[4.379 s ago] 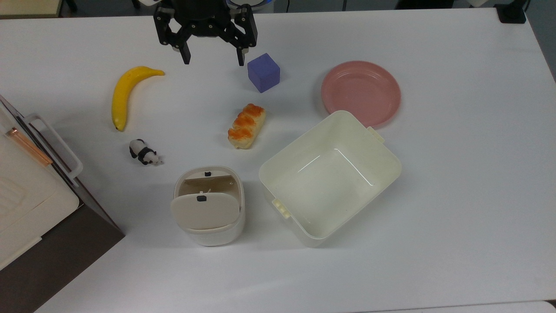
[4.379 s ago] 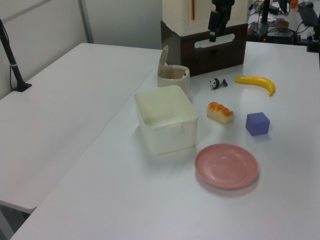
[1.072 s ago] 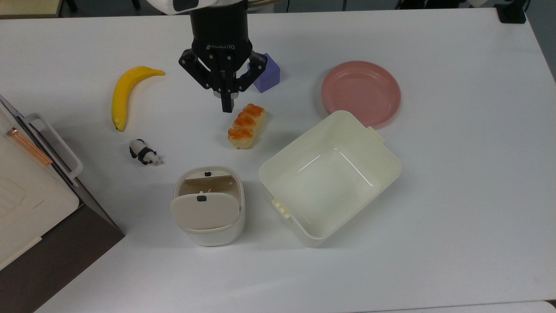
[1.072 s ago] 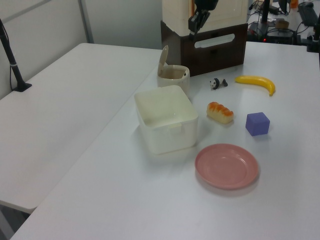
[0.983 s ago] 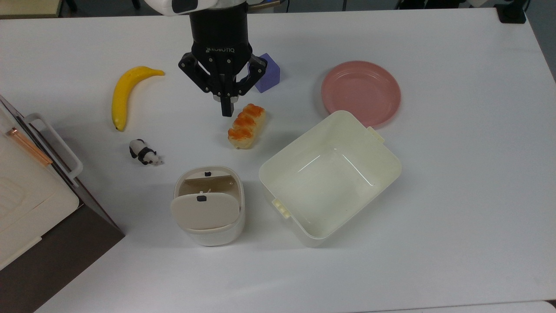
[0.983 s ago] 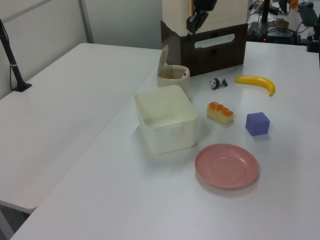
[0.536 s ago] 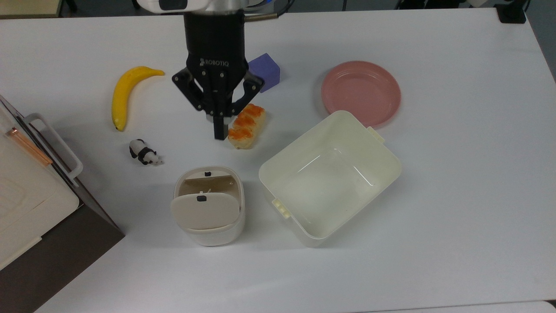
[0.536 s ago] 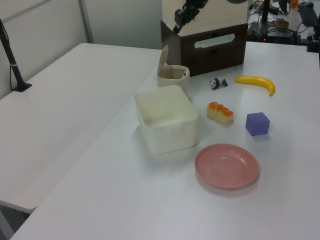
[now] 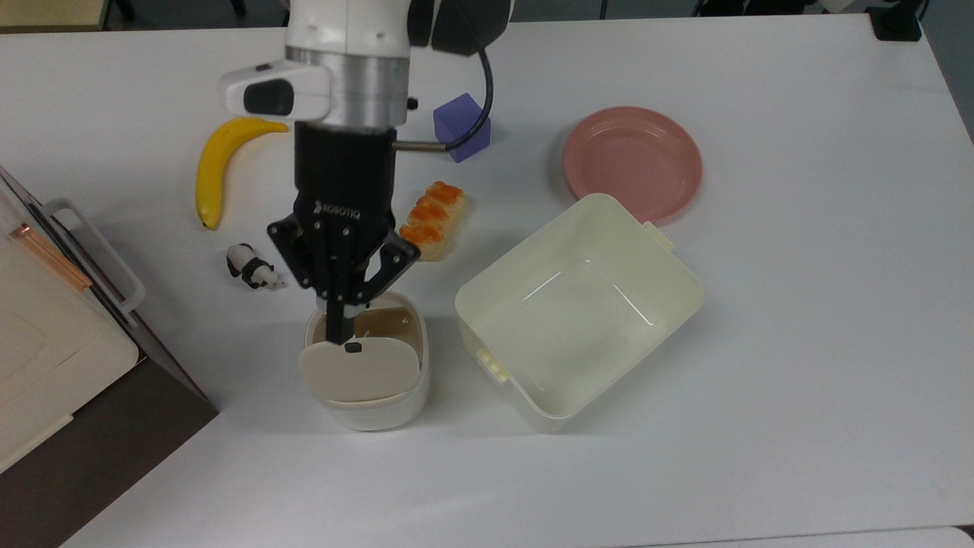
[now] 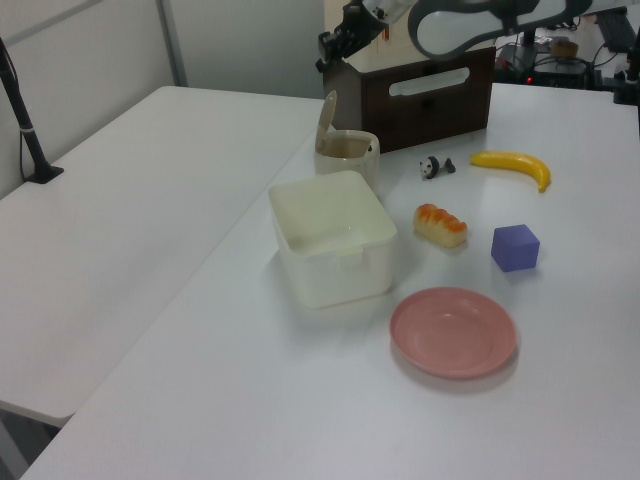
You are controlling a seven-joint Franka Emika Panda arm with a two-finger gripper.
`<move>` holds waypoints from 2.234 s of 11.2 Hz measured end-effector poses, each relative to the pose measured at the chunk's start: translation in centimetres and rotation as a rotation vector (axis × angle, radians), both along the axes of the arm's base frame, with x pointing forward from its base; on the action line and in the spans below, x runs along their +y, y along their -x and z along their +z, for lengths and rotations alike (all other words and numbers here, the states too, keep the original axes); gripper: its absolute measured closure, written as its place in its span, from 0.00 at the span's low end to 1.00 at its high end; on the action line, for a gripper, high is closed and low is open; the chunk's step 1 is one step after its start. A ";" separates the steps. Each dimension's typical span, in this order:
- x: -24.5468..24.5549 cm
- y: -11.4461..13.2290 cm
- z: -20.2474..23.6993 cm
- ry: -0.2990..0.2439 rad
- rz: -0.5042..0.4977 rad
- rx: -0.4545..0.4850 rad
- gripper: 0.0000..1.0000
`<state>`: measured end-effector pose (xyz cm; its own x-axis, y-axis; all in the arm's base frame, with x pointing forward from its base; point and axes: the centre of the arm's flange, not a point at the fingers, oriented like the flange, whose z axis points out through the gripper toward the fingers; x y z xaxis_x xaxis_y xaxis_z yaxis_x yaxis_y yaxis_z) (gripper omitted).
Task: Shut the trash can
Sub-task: 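Move the gripper down toward the raised lid of the cream trash can, then push the flipped-up lid down onto the trash can rim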
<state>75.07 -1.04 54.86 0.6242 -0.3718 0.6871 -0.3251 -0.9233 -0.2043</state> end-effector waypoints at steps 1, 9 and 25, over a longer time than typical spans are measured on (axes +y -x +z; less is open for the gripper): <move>-0.4 -0.5 -0.5 0.005 -0.006 -0.001 0.99; -0.4 -1.2 -4.9 0.054 0.003 0.080 0.99; 0.5 0.9 -9.1 0.137 0.061 0.474 0.99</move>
